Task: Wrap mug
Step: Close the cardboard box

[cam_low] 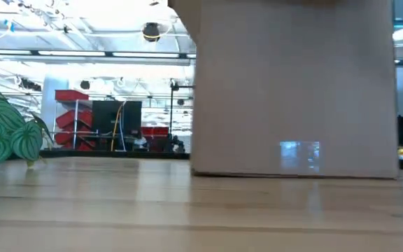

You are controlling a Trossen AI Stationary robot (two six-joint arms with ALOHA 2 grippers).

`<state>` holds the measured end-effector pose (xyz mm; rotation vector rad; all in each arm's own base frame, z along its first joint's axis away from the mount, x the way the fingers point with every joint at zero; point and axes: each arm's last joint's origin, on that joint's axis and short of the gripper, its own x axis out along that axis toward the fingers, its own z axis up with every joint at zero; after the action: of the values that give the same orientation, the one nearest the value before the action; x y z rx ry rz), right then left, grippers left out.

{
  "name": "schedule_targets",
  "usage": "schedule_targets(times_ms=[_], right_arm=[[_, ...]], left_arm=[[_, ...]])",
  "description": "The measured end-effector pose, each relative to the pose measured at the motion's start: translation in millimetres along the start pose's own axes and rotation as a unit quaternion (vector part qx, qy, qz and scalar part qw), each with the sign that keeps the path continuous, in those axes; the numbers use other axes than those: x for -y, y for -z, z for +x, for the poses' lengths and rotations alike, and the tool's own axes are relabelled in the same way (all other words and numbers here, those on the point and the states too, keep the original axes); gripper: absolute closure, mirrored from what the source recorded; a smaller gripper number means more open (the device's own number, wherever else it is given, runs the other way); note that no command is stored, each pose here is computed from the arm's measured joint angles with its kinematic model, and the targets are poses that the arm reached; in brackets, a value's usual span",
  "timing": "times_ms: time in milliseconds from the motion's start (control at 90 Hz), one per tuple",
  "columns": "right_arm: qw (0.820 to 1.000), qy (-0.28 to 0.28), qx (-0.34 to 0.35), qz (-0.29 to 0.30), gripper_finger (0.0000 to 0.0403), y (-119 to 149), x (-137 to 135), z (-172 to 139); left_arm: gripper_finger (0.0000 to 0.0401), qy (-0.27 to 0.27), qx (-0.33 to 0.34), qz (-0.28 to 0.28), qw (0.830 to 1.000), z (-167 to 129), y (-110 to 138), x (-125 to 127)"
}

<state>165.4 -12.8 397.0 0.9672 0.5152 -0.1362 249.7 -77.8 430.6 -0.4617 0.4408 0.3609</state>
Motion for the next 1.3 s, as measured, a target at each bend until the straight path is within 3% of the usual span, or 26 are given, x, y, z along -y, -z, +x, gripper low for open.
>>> schedule_targets(times_ms=[211, 344, 444, 611, 911, 989, 1100, 1200, 1300], right_arm=[[0.996, 0.044, -0.064, -0.047, 0.0402, 5.5, -1.2, 44.5], [0.993, 0.053, -0.083, -0.069, 0.0402, 8.7, -2.6, 62.2], [0.994, 0.026, -0.075, -0.081, 0.0402, 9.9, -10.6, 63.9], [0.993, -0.032, -0.036, -0.104, 0.0402, 5.9, -37.2, 35.8], [0.983, -0.113, 0.074, -0.122, 0.0402, 0.6, -65.5, -54.1], [0.99, -0.069, 0.08, -0.091, 0.0403, 6.4, -54.1, -72.1], [0.995, 0.06, 0.053, -0.052, 0.0403, 22.3, -23.0, -83.5], [0.988, 0.155, 0.004, 0.003, 0.0403, 37.9, 1.6, -78.8], [0.971, 0.233, -0.028, 0.046, 0.0403, 48.5, 19.0, -71.1]], left_arm=[[0.0249, 0.001, -0.007, 0.014, 1.0, 15.4, 4.0, 7.3], [0.0238, 0.023, 0.016, 0.055, 0.998, 18.9, 0.4, 14.1], [0.0238, 0.022, 0.01, 0.061, 0.998, 15.7, 1.1, 12.8], [0.0249, 0.02, 0.01, 0.038, 0.999, 5.1, -2.1, 6.9], [0.0255, 0.044, 0.028, 0.023, 0.998, -18.6, -9.8, -0.1], [0.0255, 0.055, 0.037, 0.016, 0.998, -29.4, -13.2, -4.0], [0.0255, 0.07, 0.048, 0.01, 0.996, -44.8, -17.2, -9.9], [0.0255, 0.082, 0.048, 0.002, 0.995, -60.5, -17.3, -15.9], [0.0256, 0.066, 0.002, -0.044, 0.997, -78.8, -8.4, -32.6]])
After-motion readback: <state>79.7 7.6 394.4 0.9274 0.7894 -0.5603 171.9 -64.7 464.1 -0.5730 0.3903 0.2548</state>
